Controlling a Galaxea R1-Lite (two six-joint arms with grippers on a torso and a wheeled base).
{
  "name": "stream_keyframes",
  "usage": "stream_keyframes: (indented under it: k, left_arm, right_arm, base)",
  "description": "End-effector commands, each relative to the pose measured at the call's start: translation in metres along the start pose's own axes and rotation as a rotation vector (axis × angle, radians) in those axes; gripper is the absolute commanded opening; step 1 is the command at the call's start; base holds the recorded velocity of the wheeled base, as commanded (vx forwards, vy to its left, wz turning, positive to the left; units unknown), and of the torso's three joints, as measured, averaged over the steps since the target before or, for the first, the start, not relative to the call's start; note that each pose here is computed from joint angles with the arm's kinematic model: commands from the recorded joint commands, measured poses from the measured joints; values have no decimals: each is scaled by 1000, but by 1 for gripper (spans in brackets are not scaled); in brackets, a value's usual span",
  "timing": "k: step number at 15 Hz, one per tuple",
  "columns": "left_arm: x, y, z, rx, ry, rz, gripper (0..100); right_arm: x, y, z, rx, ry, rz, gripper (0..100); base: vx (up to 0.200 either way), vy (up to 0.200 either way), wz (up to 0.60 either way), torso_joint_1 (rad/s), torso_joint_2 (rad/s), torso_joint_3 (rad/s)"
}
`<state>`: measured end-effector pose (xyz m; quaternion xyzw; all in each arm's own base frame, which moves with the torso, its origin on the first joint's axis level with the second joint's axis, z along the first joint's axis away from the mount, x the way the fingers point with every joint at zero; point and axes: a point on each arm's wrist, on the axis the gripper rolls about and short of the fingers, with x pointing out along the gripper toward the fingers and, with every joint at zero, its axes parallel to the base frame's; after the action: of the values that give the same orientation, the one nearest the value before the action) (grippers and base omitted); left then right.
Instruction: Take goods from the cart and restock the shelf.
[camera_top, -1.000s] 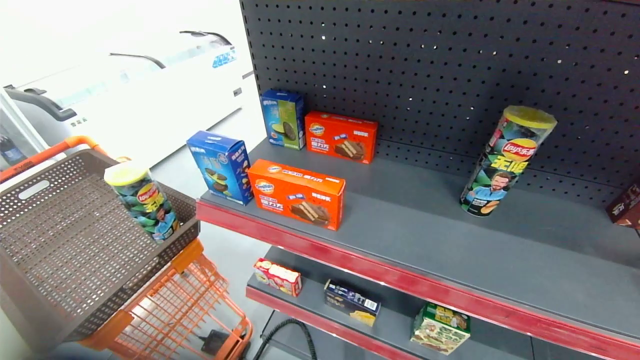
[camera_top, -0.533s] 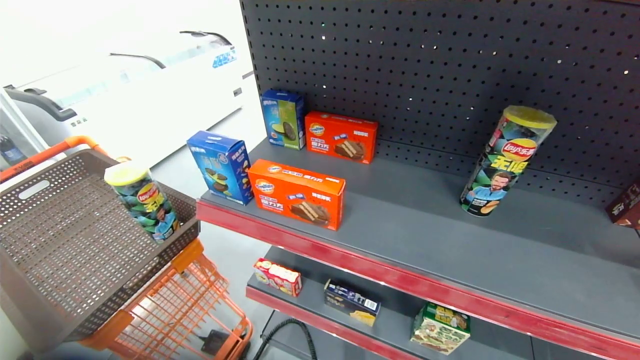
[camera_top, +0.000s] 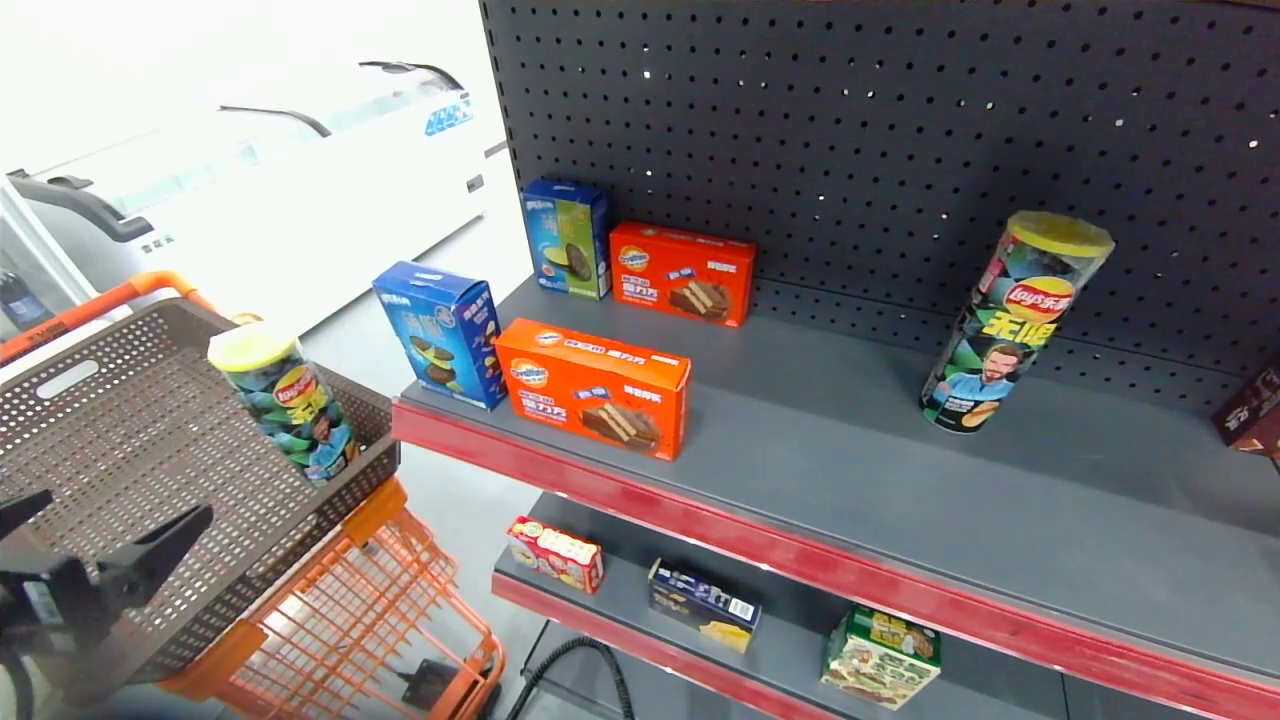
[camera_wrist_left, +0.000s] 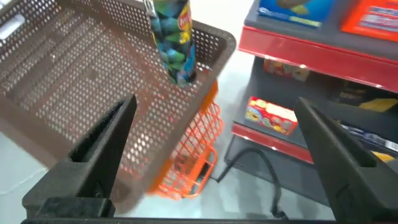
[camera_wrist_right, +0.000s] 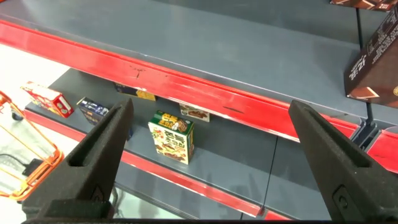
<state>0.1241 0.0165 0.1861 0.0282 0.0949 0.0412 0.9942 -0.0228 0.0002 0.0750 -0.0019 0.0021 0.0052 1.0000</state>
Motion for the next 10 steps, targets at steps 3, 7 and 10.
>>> stream_keyframes:
  k: [3, 7, 10]
  left_arm:
    - [92, 34, -20, 103, 75, 35, 100]
    - [142, 43, -18, 115, 2, 54, 100]
    - [169, 50, -22, 109, -2, 102, 100]
  right_arm:
    - [0, 0, 0, 1, 0, 0, 100]
    - [0, 0, 0, -1, 0, 0, 100]
    - [0, 0, 0, -1, 0, 0, 100]
  base:
    - [0, 0, 0, 0, 0, 0]
    - [0, 0, 0, 0, 0, 0]
    - [0, 0, 0, 0, 0, 0]
